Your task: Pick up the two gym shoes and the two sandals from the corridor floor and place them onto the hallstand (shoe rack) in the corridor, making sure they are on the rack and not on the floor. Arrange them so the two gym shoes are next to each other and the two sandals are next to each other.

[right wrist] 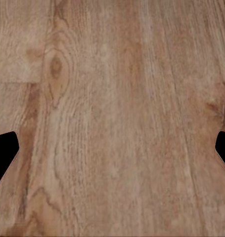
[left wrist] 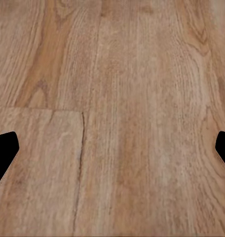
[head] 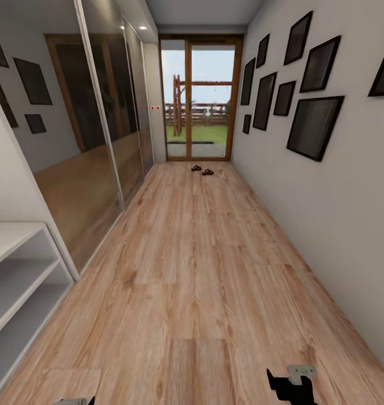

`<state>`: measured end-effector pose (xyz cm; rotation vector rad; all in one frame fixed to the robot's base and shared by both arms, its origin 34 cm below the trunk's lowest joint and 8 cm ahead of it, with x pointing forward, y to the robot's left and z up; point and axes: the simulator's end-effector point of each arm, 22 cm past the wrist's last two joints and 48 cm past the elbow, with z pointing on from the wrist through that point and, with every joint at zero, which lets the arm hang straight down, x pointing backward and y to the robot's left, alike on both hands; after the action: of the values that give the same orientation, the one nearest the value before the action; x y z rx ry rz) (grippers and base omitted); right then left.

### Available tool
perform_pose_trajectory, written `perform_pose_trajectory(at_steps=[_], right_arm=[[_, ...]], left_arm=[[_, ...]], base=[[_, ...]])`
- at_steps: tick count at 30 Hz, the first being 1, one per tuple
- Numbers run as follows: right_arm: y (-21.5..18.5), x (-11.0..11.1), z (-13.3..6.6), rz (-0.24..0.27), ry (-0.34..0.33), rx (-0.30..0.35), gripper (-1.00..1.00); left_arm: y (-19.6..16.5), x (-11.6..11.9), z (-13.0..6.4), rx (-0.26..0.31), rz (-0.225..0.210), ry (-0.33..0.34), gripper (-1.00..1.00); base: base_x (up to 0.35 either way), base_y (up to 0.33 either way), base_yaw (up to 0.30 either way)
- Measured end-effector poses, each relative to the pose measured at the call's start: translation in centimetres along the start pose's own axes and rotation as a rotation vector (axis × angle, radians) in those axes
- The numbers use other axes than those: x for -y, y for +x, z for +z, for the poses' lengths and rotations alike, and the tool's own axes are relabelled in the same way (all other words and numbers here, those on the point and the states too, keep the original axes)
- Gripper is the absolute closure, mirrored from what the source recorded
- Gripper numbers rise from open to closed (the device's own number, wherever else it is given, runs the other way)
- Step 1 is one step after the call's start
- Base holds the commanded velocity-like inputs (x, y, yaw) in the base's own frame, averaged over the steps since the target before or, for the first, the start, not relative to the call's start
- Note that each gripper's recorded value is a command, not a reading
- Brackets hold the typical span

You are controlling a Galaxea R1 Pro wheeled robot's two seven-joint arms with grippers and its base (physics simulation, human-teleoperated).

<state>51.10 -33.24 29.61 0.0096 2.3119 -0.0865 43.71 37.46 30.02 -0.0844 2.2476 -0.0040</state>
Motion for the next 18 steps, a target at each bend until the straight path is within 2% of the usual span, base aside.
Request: perform_pose_trajectory(at_steps=[18], right_arm=[[0.03,-0.02,-0.01,0.001,-0.001,0.0,-1.0]], left_arm=[[0.06,-0.03,-0.02,-0.001,-0.002,-0.001,-1.0]], base=[[0.339,0.0,0.0]])
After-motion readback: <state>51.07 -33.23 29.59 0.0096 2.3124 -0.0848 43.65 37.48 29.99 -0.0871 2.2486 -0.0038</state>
